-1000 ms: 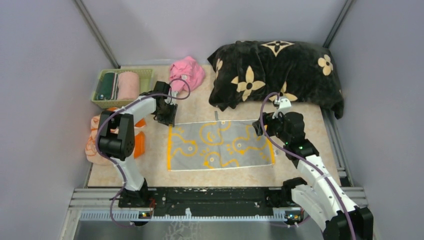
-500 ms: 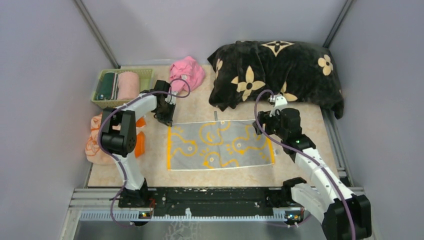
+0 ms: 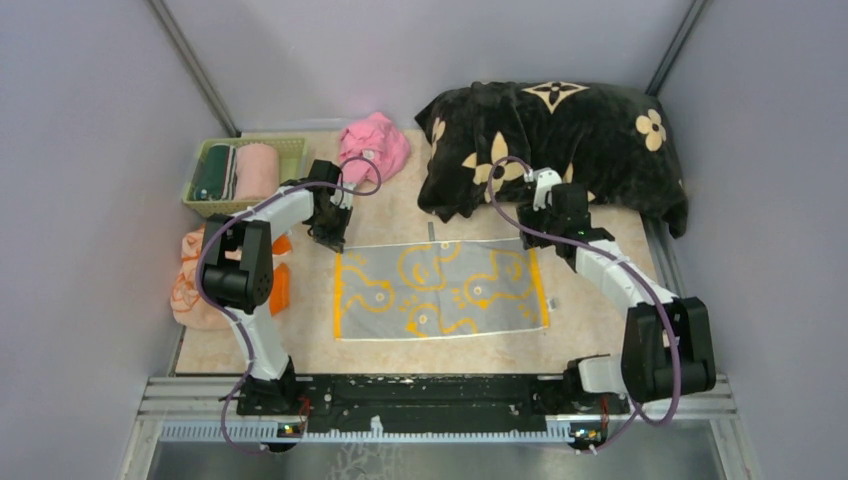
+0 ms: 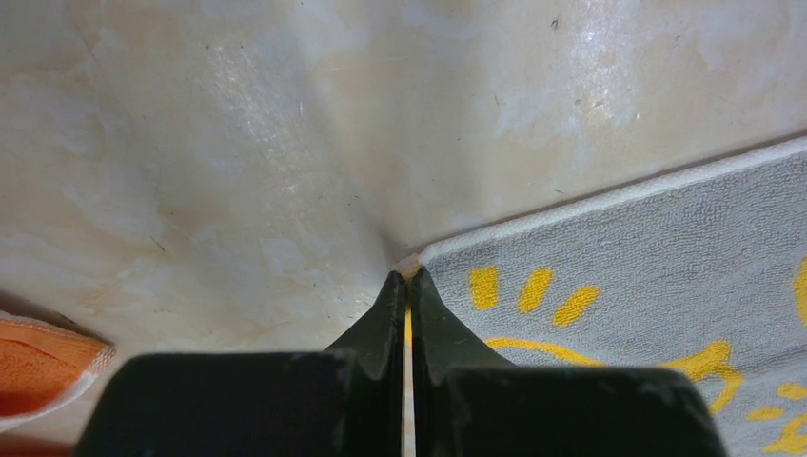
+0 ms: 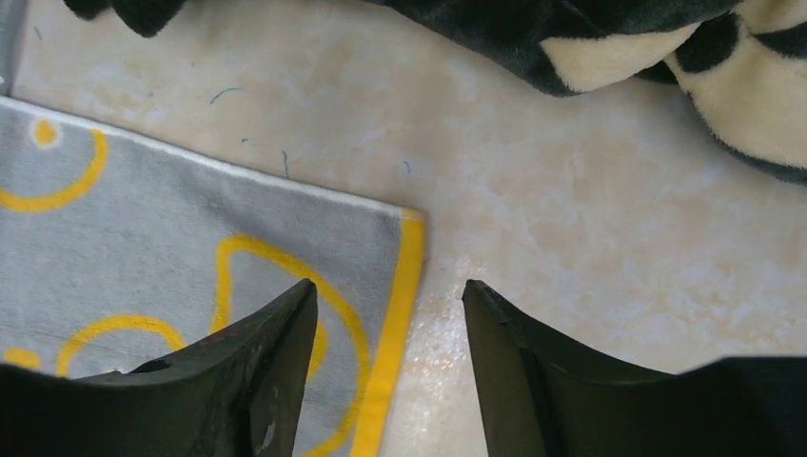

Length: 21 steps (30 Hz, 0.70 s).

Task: Roll the towels
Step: Fold the towel at the center of the board.

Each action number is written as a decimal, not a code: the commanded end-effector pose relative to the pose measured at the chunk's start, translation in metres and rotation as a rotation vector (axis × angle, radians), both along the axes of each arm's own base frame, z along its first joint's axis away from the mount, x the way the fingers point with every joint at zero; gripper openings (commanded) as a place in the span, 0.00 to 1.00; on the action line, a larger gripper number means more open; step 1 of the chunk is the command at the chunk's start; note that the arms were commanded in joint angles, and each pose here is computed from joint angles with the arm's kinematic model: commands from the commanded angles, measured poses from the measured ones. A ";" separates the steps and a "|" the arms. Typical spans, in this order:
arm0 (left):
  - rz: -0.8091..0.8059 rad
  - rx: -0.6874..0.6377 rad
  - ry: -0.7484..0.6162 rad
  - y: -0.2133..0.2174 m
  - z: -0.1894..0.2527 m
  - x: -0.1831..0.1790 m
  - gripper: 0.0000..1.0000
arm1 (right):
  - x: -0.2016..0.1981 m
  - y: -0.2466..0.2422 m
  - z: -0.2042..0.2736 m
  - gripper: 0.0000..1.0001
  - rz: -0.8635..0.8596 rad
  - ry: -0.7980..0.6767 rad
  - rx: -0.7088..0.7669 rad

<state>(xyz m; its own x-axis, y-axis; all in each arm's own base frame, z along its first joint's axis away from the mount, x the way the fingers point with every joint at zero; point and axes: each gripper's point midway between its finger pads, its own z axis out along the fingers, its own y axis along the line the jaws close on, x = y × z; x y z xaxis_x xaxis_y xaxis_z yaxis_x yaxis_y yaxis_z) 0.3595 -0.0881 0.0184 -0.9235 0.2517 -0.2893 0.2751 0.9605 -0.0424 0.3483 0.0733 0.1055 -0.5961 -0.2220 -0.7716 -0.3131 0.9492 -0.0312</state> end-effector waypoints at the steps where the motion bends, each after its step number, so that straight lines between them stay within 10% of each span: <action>1: -0.008 0.041 0.091 0.007 -0.029 -0.017 0.00 | 0.022 -0.006 0.003 0.53 0.047 -0.013 -0.073; 21: -0.003 0.045 0.090 0.006 -0.027 -0.016 0.00 | 0.052 -0.002 -0.059 0.35 0.149 0.163 -0.122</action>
<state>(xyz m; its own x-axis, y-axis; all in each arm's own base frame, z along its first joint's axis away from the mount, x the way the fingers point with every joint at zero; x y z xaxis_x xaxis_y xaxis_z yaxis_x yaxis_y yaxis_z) 0.3597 -0.0870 0.0188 -0.9242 0.2515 -0.2875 0.2729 0.9613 -0.0364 0.3804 0.0681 0.0430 -0.6890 -0.3863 -0.6133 -0.4343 0.8975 -0.0774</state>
